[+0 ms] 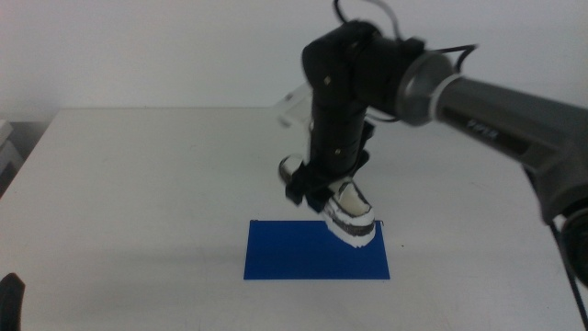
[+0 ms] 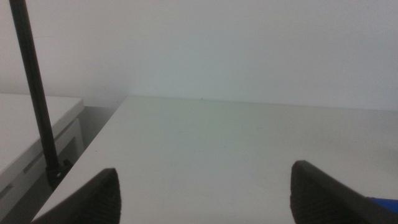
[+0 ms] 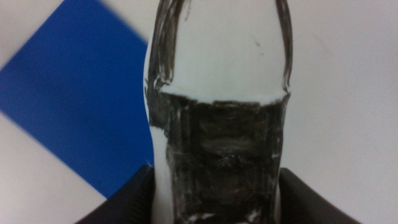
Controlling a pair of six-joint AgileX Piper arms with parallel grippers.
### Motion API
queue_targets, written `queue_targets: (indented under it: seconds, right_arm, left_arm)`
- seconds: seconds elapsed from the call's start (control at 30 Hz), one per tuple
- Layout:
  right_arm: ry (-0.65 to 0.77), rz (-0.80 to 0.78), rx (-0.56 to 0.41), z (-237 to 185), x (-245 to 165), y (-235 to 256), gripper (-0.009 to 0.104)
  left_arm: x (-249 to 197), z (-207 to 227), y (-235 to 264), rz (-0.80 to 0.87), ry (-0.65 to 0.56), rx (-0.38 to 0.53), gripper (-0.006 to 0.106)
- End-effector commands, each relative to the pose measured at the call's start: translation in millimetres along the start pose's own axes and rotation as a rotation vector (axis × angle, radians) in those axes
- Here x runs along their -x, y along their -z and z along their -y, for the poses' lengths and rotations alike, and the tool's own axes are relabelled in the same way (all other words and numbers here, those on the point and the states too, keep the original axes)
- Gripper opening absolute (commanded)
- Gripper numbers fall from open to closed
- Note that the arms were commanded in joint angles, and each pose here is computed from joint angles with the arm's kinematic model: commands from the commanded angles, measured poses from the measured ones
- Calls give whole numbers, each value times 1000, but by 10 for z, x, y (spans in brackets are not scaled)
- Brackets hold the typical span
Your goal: Use one arm to grab the shoe from the table and place it on the mat.
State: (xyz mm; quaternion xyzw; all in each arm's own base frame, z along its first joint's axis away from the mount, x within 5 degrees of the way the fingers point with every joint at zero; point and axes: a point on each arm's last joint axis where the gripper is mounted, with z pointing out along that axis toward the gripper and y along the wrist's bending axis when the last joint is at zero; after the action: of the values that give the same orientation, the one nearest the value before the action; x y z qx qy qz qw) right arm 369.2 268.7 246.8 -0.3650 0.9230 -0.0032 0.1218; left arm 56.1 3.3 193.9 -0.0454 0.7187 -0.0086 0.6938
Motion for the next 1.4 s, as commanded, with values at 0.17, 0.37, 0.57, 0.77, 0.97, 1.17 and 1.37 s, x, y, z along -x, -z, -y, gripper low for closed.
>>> queue_targets:
  seconds: [0.17,0.37,0.57,0.77,0.97,1.17,1.37]
  right_arm:
    - [476,15,20,-56,-2,233,-4]
    - [662,43,80,-116,5,227,-4]
    - [695,27,94,-128,-14,163,-4]
    - [679,10,103,-134,-10,78,-4]
    - [648,-4,126,-155,-4,-18,-4]
    - [644,-16,144,-171,-1,-101,-4]
    - [643,-21,151,-177,0,-135,-4]
  left_arm:
    - [59,15,6,82,7,-20,94]
    - [59,15,6,82,7,-20,94]
    - [59,15,6,82,7,-20,94]
    - [59,15,6,82,7,-20,94]
    - [59,15,6,82,7,-20,94]
    - [59,15,6,82,7,-20,94]
    - [59,15,6,82,7,-20,94]
